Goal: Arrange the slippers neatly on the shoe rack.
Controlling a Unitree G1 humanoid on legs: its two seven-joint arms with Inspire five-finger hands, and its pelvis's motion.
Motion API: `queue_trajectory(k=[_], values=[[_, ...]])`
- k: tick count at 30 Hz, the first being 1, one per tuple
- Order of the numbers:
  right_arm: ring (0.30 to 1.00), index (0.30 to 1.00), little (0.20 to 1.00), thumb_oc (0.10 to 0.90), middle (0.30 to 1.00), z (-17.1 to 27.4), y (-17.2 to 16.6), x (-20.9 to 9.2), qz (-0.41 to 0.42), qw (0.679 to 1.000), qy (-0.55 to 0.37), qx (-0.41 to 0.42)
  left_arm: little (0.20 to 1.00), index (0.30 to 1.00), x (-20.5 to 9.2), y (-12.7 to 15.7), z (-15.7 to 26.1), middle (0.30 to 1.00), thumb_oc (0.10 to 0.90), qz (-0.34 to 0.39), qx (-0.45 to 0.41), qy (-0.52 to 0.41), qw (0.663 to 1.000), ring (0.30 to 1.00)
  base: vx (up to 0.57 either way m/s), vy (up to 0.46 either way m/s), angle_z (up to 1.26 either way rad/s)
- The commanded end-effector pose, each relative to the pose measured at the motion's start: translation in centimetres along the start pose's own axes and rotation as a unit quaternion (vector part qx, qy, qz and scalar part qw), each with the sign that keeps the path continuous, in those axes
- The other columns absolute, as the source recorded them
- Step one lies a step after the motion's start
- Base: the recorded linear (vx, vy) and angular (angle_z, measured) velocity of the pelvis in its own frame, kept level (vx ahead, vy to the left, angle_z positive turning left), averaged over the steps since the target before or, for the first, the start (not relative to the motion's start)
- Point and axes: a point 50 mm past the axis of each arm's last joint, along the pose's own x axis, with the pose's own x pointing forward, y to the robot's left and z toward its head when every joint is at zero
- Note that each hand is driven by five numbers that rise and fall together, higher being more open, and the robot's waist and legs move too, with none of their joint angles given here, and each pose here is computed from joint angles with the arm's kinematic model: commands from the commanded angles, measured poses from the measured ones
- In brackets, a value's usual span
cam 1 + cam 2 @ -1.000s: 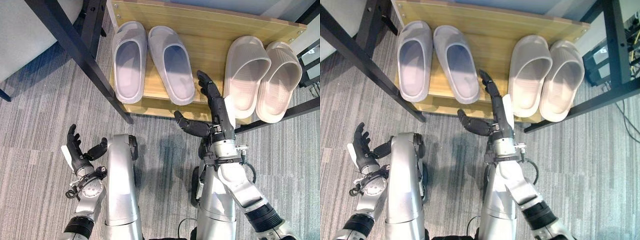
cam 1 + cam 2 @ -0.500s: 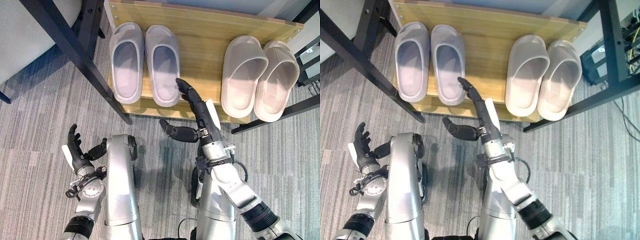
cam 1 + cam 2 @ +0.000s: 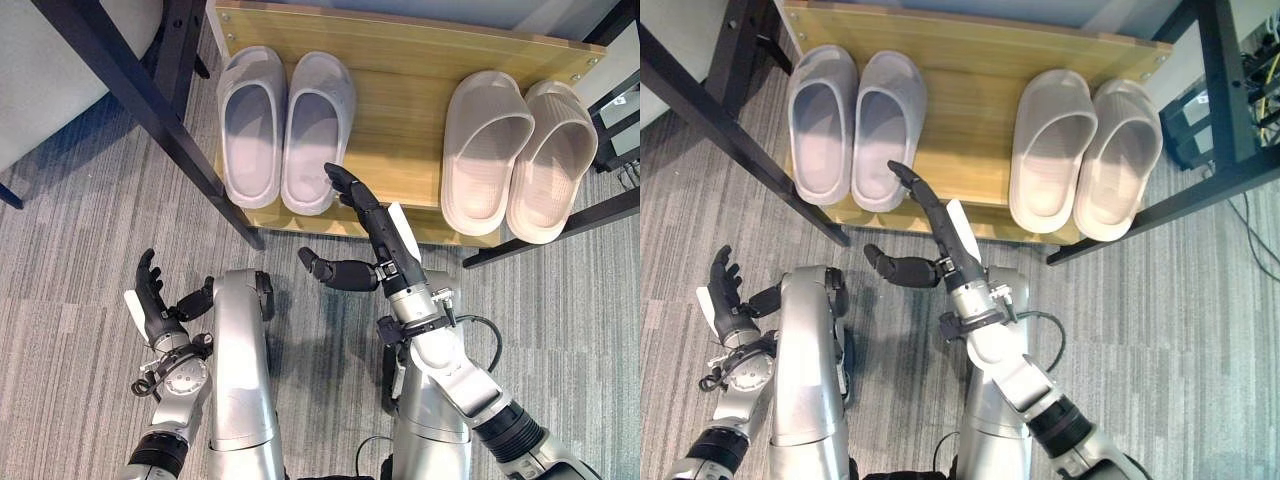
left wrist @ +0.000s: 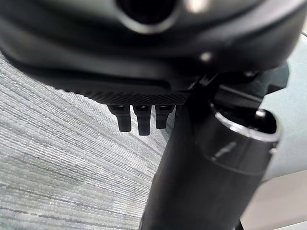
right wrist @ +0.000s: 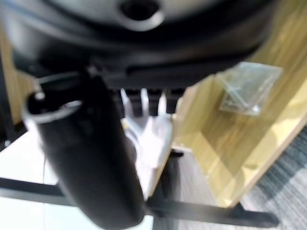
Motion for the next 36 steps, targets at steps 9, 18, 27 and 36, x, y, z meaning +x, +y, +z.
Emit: queue_trajectory(k=[9, 18, 27, 36], values=[[0.900, 0.900, 0.900, 0.800, 0.900, 11.4, -3.2, -0.8, -0.123, 0.941, -0.302, -0.089, 0.900, 0.900, -0.2, 0.8, 2.1, 0.900, 0.800, 0.030, -0.033, -0.067, 0.997, 0.900, 0.00, 0.000, 0.00], [0.900, 0.900, 0.900, 0.800, 0.900, 11.8, -3.0, -1.6, -0.023, 0.955, -0.292, -0.042, 0.900, 0.900, 0.3, 0.8, 2.9, 0.900, 0.800, 0.022, -0.048, -0.081, 0.995, 0.900, 0.00, -0.003, 0.00], [0.900, 0.900, 0.900, 0.800, 0.900, 6.5, -3.5, -4.1, -0.015, 0.988, -0.150, 0.025, 0.900, 0.900, 0.4, -1.1, 6.8, 0.900, 0.800, -0.037, -0.078, -0.175, 0.981, 0.900, -0.11, -0.013, 0.10], [0.900, 0.900, 0.900, 0.800, 0.900, -4.5, -3.0, -10.9, -0.068, 0.984, 0.161, 0.043, 0.900, 0.900, -2.2, 0.2, 0.0, 0.900, 0.800, -0.075, -0.012, -0.054, 0.996, 0.900, -0.03, 0.020, -0.02]])
